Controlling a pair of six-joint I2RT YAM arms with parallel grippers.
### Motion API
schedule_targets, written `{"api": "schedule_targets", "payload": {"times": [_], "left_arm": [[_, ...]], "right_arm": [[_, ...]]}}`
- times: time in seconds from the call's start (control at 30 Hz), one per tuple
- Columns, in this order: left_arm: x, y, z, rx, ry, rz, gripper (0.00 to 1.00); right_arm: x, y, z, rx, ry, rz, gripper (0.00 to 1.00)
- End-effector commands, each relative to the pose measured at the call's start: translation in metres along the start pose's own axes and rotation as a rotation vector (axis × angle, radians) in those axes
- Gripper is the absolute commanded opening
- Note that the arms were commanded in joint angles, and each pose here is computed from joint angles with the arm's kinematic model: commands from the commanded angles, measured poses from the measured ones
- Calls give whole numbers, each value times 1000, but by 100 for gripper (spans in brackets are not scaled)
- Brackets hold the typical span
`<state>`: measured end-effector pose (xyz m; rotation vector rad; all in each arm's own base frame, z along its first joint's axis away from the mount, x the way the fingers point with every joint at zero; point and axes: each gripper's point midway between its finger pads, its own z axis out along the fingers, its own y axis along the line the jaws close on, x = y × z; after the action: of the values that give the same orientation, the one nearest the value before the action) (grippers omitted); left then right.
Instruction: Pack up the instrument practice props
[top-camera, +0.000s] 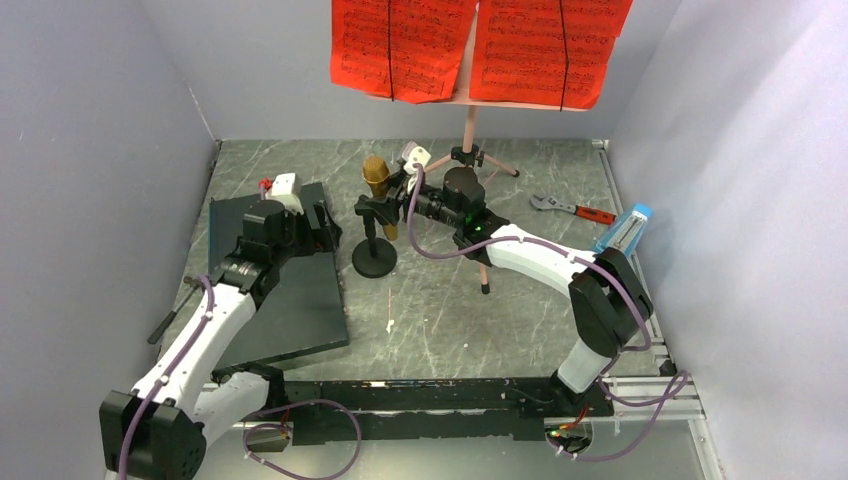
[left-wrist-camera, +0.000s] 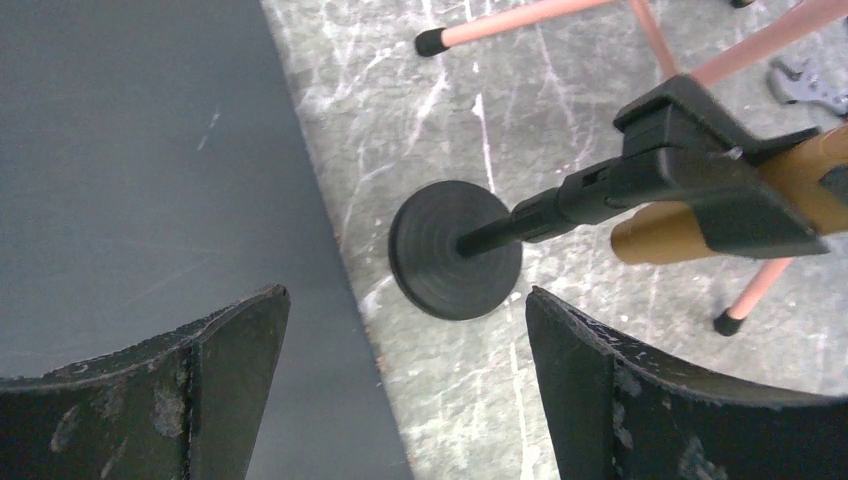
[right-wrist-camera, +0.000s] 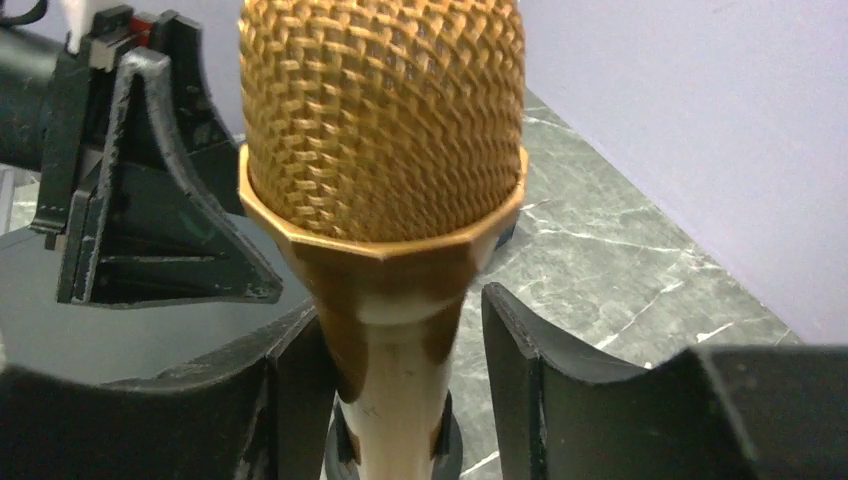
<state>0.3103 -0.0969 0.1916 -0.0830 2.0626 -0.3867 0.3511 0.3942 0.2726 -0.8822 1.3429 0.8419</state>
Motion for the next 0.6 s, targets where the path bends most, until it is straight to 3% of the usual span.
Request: {"api": "schedule_targets", "payload": {"times": [0.0,0.3,0.57], "left_arm": [[-52,-35,-2,134,-106,-46,94],[-69,-52,-4,241,-139,70,94],[-58,-86,-26,504,-136,385,94]], "right_arm": [[-39,6,3,-44,-90,-69,51],[-45,24,-24,-83,-66,-50,14],[-43,40,-54,-142,-33,-8,9]]}}
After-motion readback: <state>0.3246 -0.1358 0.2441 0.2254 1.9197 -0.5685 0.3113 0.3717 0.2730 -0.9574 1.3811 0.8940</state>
